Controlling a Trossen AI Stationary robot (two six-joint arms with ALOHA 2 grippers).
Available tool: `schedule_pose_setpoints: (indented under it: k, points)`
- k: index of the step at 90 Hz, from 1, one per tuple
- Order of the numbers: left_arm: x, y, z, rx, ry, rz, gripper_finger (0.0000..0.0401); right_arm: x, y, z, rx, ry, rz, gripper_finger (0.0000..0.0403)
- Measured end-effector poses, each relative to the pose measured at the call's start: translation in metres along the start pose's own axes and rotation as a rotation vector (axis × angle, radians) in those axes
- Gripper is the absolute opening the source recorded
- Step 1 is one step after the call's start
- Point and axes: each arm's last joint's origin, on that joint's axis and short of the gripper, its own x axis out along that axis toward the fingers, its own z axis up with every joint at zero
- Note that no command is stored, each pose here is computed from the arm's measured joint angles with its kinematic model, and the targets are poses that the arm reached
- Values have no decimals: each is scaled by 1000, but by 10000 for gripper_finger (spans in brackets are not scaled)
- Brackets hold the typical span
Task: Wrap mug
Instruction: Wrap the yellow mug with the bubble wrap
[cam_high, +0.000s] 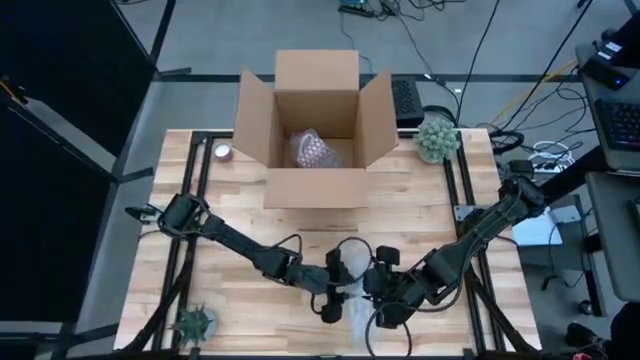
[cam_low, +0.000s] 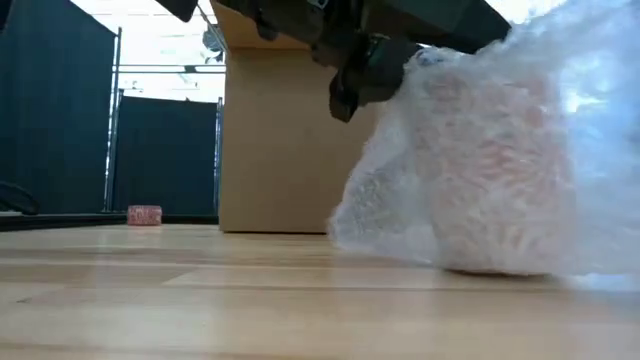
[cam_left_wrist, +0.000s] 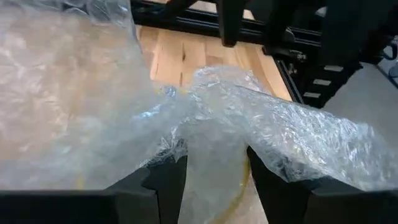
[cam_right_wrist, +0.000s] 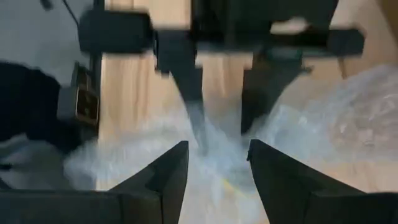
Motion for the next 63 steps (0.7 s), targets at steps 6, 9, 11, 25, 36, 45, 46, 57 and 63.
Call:
schedule_pose_setpoints:
  k: [6,9,11,25,36,45,46,57,63]
  points:
    - [0,0,0,3,2,-3,160,10,0,-2,-8,24,-32,157]
    - [0,0,0,3,2,-5,160,17,-1,-4,-11,41,-52,157]
    - [0,0,0,3,2,-5,160,22,-2,-4,-13,52,-66,157]
    - [0,0,-1,10,6,-8,160,52,-5,-8,-18,124,-123,157]
    - [0,-1,-2,13,17,-23,160,66,-4,-13,-27,180,-129,157]
    - [-1,-5,-5,15,37,-43,160,73,-1,-15,-21,208,-89,157]
    - [-1,-6,-5,15,40,-47,160,74,0,-15,-21,212,-83,157]
    - [-8,-11,-6,34,89,-71,160,78,4,-17,-11,235,-29,157]
    - [-16,-14,-3,41,116,-68,160,79,7,-18,-8,234,-18,157]
